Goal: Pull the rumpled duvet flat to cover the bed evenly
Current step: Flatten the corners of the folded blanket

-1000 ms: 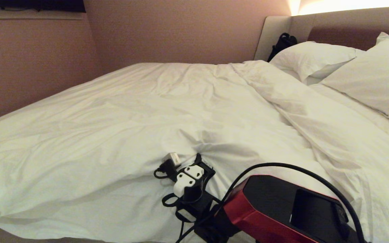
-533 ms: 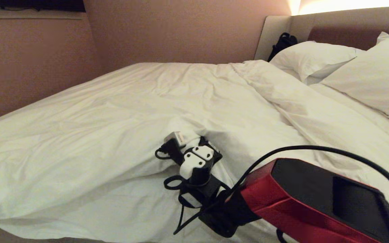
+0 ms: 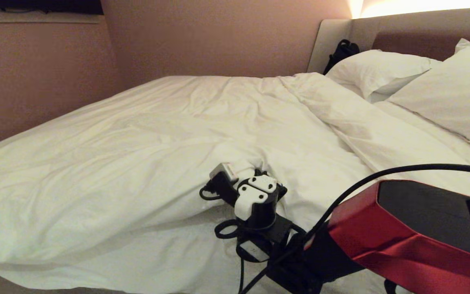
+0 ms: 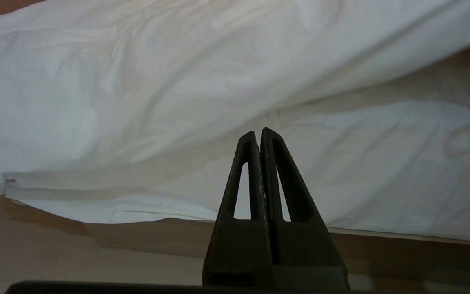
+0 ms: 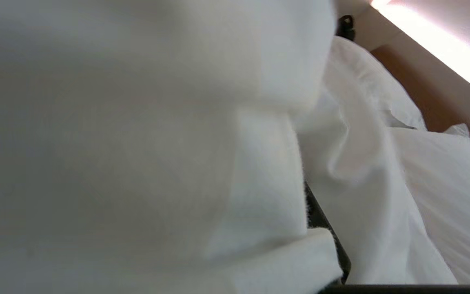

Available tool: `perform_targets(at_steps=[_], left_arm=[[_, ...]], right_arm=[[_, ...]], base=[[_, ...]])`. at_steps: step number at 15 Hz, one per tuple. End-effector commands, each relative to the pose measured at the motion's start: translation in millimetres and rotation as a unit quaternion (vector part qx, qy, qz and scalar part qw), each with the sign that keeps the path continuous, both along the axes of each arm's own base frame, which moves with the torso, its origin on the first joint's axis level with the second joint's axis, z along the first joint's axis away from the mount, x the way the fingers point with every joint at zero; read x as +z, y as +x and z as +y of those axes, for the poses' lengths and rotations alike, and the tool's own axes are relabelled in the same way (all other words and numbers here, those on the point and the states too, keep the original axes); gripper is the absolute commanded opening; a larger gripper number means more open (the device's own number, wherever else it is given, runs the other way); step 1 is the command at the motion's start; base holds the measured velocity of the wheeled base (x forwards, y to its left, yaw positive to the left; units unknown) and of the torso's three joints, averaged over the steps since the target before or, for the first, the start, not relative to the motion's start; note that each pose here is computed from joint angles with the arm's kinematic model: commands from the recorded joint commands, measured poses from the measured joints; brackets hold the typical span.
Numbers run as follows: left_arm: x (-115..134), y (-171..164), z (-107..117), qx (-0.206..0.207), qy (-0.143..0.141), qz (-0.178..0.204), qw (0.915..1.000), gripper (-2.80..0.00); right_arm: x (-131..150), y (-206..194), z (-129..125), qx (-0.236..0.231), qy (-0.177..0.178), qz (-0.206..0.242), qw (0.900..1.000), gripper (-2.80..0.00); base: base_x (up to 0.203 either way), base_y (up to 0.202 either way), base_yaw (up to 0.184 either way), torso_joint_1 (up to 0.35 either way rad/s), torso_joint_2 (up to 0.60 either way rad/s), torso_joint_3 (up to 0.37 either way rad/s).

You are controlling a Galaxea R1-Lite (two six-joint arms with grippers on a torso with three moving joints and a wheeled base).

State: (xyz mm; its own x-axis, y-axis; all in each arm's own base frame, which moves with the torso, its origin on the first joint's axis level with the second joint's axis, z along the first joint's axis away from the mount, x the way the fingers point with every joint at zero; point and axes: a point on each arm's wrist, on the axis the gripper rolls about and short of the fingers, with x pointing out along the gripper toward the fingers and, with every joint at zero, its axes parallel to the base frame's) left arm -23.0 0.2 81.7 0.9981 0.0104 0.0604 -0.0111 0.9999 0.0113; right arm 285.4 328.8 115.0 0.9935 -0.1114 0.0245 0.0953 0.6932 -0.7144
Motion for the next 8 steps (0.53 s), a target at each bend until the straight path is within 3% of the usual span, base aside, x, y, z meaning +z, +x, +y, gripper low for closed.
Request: perform_targets(at_steps=[1, 4, 8], left_arm=[[0, 0, 0, 0.000, 0.000, 0.000, 1.0000, -2.80], [0, 0, 0, 0.001, 0.000, 0.000, 1.0000, -2.80], [0, 0, 0, 0.000, 0.000, 0.000, 1.0000, -2.80]], right_arm=[[-8, -8, 1, 0.011, -0.006, 0.009, 1.000, -2.80], [-9, -26, 14, 0.038, -0.006, 0.010, 0.999, -2.80], [-22, -66, 29, 0.083, -0.033, 0.026, 0.996, -2.80]], base=[[0.000, 0.000, 0.000, 0.000, 0.00, 0.000], [0.000, 0.000, 0.000, 0.000, 0.00, 0.000], [0.000, 0.000, 0.000, 0.000, 0.00, 0.000]])
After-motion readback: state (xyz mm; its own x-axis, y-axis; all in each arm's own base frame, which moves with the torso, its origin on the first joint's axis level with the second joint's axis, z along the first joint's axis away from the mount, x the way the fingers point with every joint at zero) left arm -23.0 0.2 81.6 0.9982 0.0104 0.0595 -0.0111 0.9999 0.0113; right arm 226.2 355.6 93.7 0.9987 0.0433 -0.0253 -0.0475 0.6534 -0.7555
